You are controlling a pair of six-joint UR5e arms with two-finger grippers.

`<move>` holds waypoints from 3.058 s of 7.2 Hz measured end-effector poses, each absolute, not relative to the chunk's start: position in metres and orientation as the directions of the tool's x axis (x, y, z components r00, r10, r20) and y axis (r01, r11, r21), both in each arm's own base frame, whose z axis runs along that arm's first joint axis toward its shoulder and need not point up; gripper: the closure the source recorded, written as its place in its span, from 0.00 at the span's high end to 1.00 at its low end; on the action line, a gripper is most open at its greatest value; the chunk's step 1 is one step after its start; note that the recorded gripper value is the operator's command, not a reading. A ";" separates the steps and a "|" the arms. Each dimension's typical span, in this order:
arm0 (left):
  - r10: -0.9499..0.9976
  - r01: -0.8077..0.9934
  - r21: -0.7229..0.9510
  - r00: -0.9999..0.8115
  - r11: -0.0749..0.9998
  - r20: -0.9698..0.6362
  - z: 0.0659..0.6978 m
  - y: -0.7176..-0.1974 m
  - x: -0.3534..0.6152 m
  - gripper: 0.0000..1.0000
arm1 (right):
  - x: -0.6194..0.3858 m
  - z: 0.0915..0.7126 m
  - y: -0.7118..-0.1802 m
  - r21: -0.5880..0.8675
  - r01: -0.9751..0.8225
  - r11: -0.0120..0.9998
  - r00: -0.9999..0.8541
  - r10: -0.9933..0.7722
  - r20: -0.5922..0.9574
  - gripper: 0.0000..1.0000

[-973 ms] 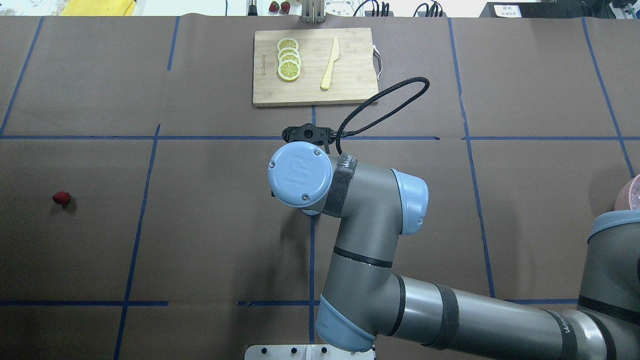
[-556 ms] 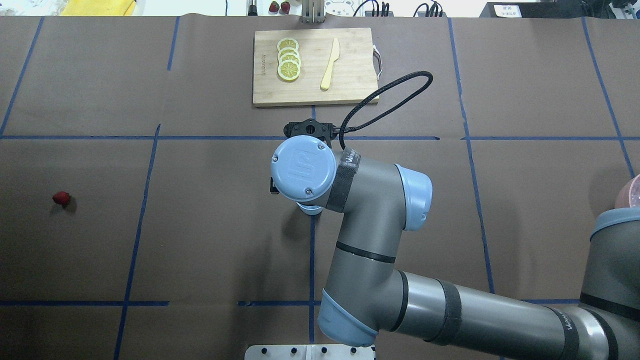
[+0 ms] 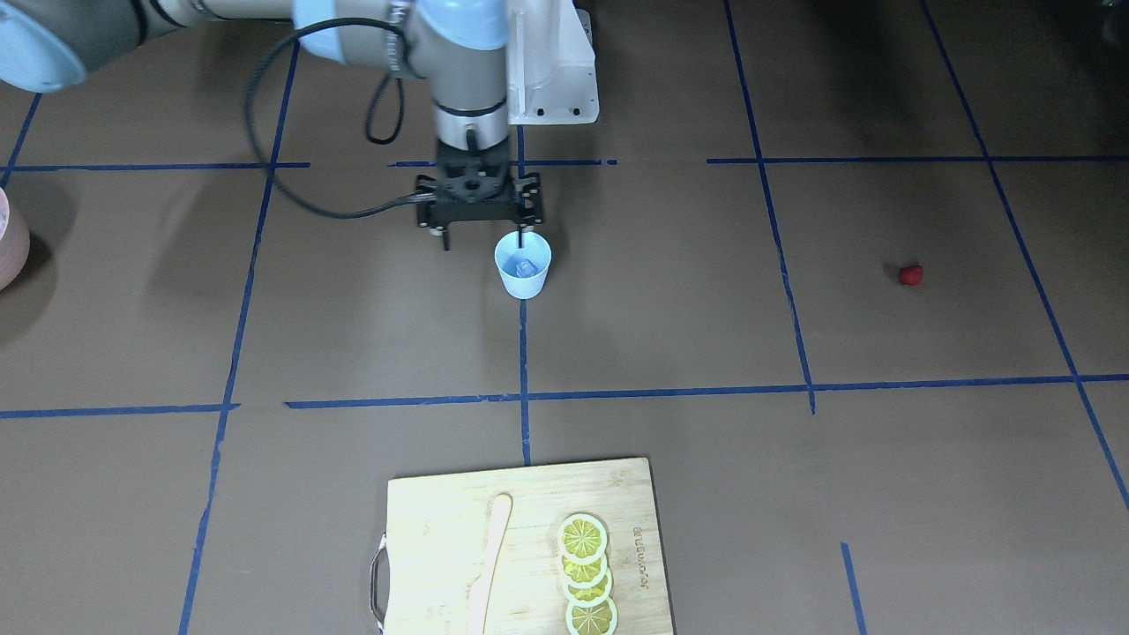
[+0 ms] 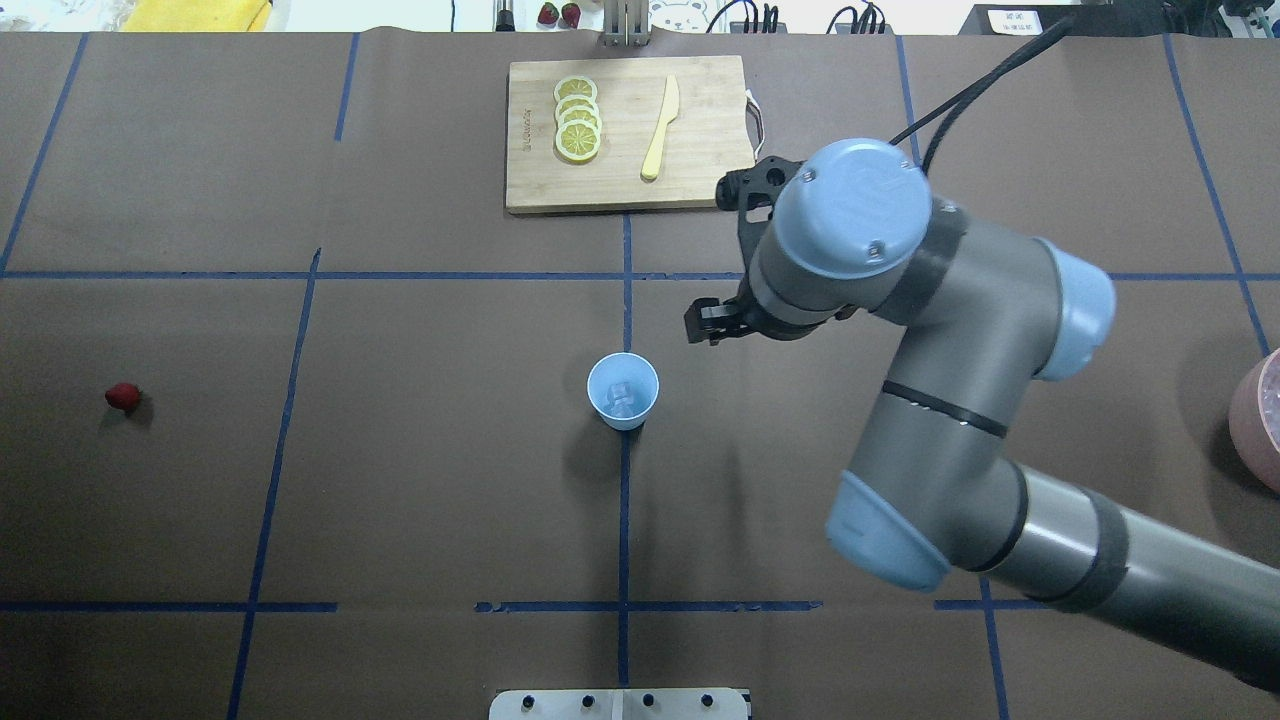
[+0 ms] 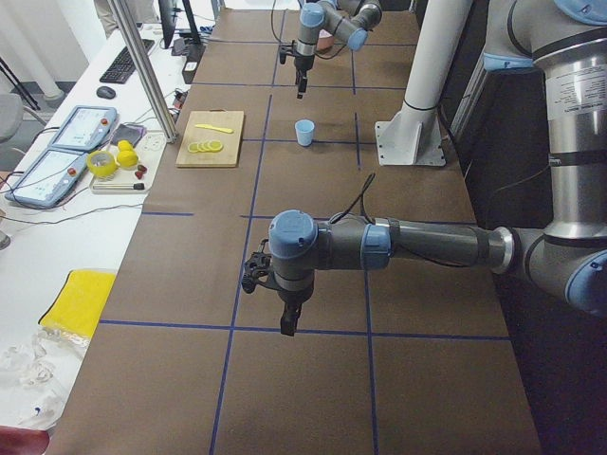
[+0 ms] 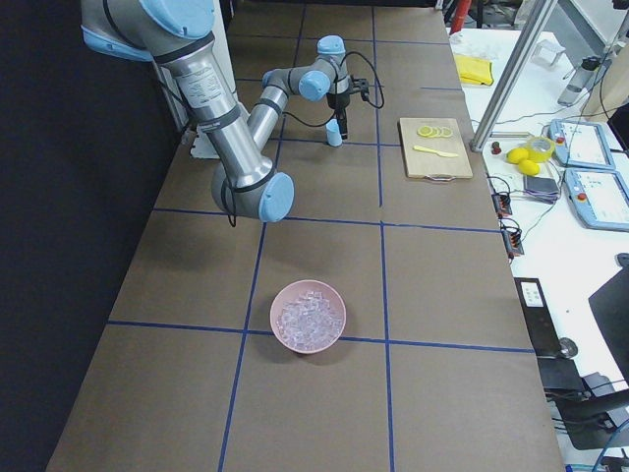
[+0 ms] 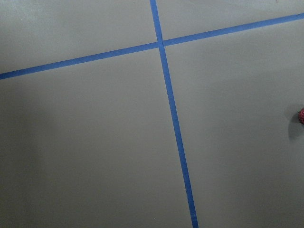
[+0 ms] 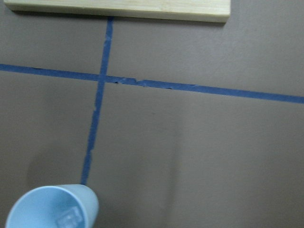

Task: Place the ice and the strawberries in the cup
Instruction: 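Move the right gripper back to the pink ice bowl, then grasp a third ice cube from the pink bowl with the right gripper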

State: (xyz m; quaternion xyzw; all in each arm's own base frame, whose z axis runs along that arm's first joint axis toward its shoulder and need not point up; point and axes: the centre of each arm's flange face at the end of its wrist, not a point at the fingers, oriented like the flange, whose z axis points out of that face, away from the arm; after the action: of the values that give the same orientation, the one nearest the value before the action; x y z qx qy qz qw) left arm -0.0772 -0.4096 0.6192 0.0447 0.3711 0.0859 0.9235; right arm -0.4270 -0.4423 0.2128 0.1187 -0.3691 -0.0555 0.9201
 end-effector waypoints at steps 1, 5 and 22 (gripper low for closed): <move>0.192 -0.125 0.146 0.710 0.981 -0.677 0.619 -0.410 -0.077 1.00 | -0.382 0.243 -0.455 0.282 0.080 0.956 0.719 -0.251 0.648 0.98; 0.194 -0.126 0.149 0.711 0.981 -0.676 0.618 -0.410 -0.077 1.00 | -0.191 0.404 -0.464 0.402 0.266 0.876 0.648 -0.471 0.598 0.98; 0.196 -0.125 0.153 0.710 0.980 -0.676 0.616 -0.410 -0.077 1.00 | -0.022 0.708 -0.368 0.483 0.567 0.667 0.528 -0.744 0.409 0.69</move>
State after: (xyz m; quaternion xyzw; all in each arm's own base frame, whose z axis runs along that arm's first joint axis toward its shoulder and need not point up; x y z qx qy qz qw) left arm -0.0775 -0.4099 0.6164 0.0479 0.3704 0.0870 0.9236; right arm -0.0221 -0.3680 0.7077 0.1469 -0.3020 -0.3804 0.8617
